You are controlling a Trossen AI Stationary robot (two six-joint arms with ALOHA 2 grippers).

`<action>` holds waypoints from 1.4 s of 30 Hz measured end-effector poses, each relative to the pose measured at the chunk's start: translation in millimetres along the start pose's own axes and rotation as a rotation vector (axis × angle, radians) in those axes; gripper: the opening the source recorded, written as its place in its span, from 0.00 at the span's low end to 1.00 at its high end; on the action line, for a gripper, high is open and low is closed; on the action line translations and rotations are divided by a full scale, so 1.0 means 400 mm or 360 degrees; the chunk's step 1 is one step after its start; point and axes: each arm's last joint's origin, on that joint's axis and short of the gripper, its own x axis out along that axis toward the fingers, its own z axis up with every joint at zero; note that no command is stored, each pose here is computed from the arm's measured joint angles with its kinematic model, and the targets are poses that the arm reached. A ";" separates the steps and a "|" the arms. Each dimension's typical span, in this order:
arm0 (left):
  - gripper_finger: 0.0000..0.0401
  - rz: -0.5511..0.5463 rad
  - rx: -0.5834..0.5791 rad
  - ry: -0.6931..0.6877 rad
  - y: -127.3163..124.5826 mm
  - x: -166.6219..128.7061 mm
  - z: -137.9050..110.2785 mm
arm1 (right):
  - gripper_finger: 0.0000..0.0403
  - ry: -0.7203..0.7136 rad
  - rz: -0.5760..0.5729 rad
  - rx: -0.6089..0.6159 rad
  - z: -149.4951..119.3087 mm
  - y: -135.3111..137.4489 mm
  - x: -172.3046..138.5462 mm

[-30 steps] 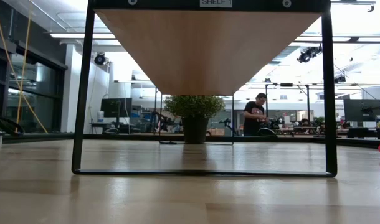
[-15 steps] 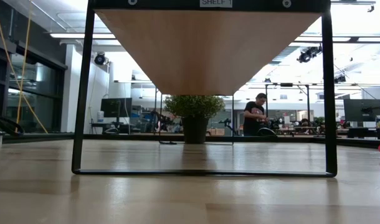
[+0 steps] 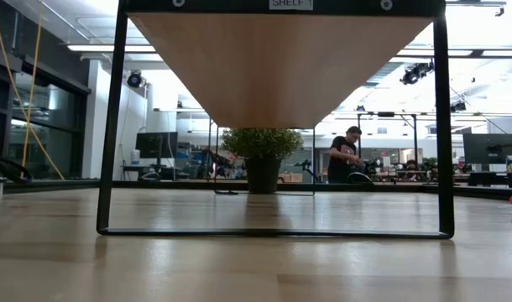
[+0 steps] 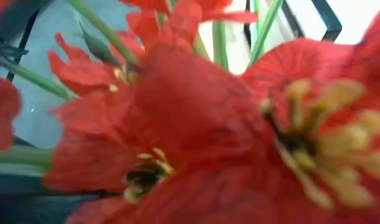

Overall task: Pick and place flowers into a vace then onto a shelf
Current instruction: Put the top red flowers into the right transparent vase

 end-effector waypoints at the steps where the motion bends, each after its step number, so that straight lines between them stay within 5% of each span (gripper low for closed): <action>1: 0.54 0.0000 0.0000 0.0000 0.000 0.000 0.000 | 0.45 0.0016 0.0006 0.0001 -0.001 0.000 0.000; 16: 0.54 0.0000 -0.0001 0.0000 0.000 0.000 0.000 | 0.66 0.0099 0.0078 0.0113 0.018 -0.020 -0.048; 42: 0.54 0.0000 0.0036 0.0000 0.000 0.000 0.000 | 0.67 0.0438 0.0244 0.0302 0.014 -0.035 -0.114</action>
